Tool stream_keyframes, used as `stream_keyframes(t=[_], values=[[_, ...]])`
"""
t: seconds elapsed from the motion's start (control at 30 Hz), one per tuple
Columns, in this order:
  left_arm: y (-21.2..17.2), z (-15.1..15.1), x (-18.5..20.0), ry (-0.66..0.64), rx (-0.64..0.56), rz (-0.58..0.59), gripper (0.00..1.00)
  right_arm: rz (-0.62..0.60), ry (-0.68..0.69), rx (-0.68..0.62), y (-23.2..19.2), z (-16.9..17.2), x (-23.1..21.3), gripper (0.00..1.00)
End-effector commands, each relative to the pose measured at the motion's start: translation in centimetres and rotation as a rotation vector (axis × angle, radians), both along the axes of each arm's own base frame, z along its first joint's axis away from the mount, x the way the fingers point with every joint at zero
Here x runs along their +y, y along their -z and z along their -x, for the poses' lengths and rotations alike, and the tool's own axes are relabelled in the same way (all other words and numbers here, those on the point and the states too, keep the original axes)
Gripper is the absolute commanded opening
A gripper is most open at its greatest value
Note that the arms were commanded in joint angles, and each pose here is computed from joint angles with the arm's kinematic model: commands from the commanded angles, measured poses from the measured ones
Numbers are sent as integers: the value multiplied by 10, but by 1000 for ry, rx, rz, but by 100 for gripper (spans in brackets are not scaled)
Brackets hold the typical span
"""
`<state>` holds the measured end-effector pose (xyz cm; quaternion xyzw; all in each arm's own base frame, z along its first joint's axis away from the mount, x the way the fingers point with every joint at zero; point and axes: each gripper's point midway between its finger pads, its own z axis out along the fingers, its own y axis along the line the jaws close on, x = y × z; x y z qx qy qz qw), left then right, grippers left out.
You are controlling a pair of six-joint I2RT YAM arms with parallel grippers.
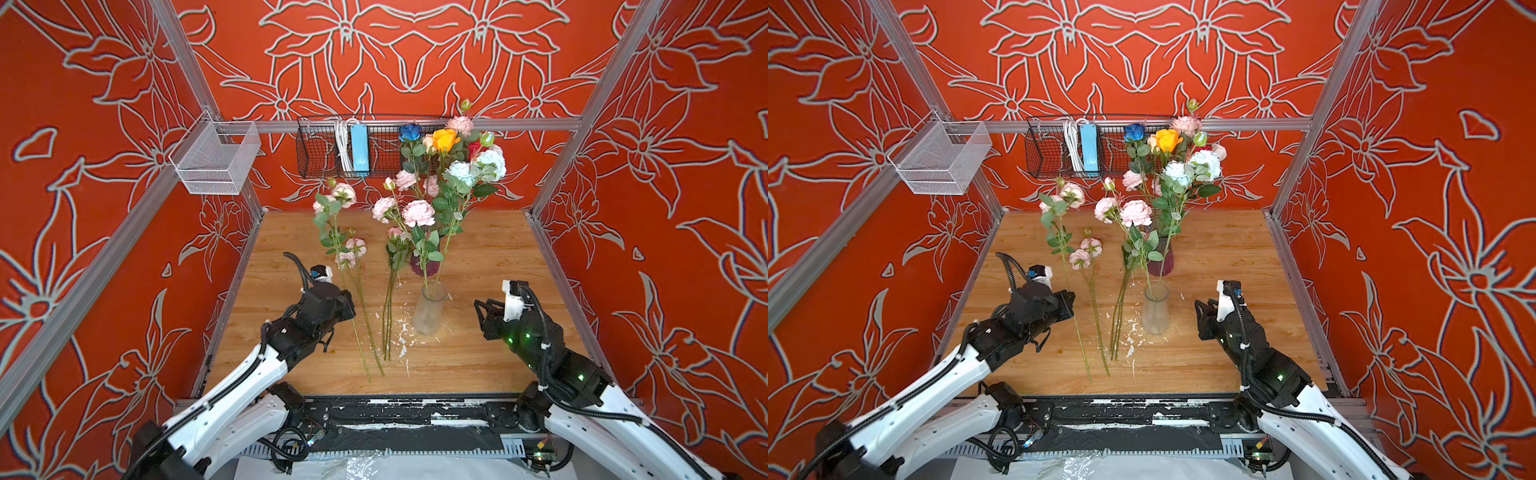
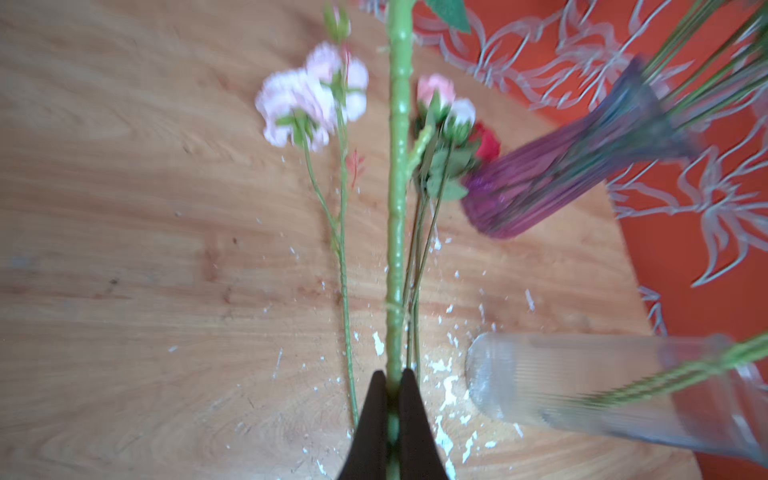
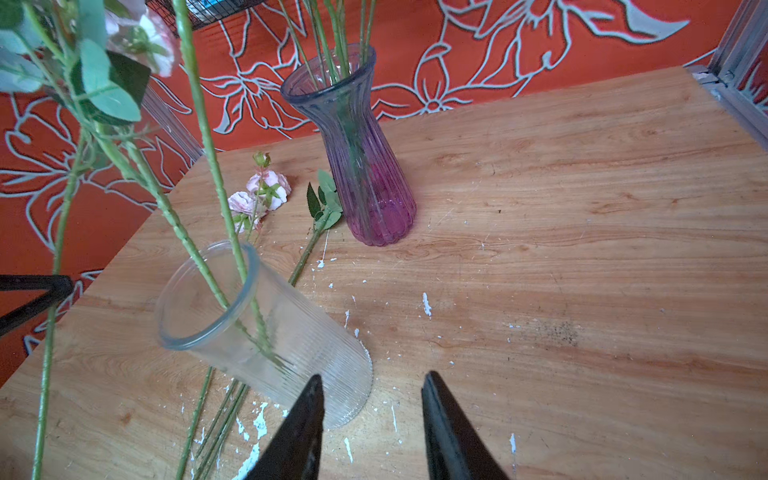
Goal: Arrange the flowers into the vase
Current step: 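Lift the pale pink rose high with the left gripper, then close the right gripper on the pink rose stem while the left holds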
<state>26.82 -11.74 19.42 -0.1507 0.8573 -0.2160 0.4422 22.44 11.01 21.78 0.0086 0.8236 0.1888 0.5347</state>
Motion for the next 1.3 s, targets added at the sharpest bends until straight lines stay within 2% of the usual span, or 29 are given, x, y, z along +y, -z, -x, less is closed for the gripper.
stream_keyframes(t=[0.0,0.23,0.6,0.77,0.93,1.07,1.27], values=[[-37,2,22,-86,-172,27,0,-34,-3,-44,-22,-1,0,41],[-102,12,27,-27,-418,1,0,-46,-6,-58,-29,0,1,41],[-191,7,-16,194,-614,-36,0,-69,-34,-118,-51,4,2,45],[-209,8,-64,353,-635,-52,0,-135,-152,-197,-83,11,20,56],[-231,28,-120,518,-685,-118,0,-191,-280,-295,-132,24,37,64],[-247,45,-149,617,-711,-94,0,-222,-390,-362,-165,37,50,65],[-232,49,-208,770,-653,-99,0,-285,-523,-418,-203,51,69,65]])
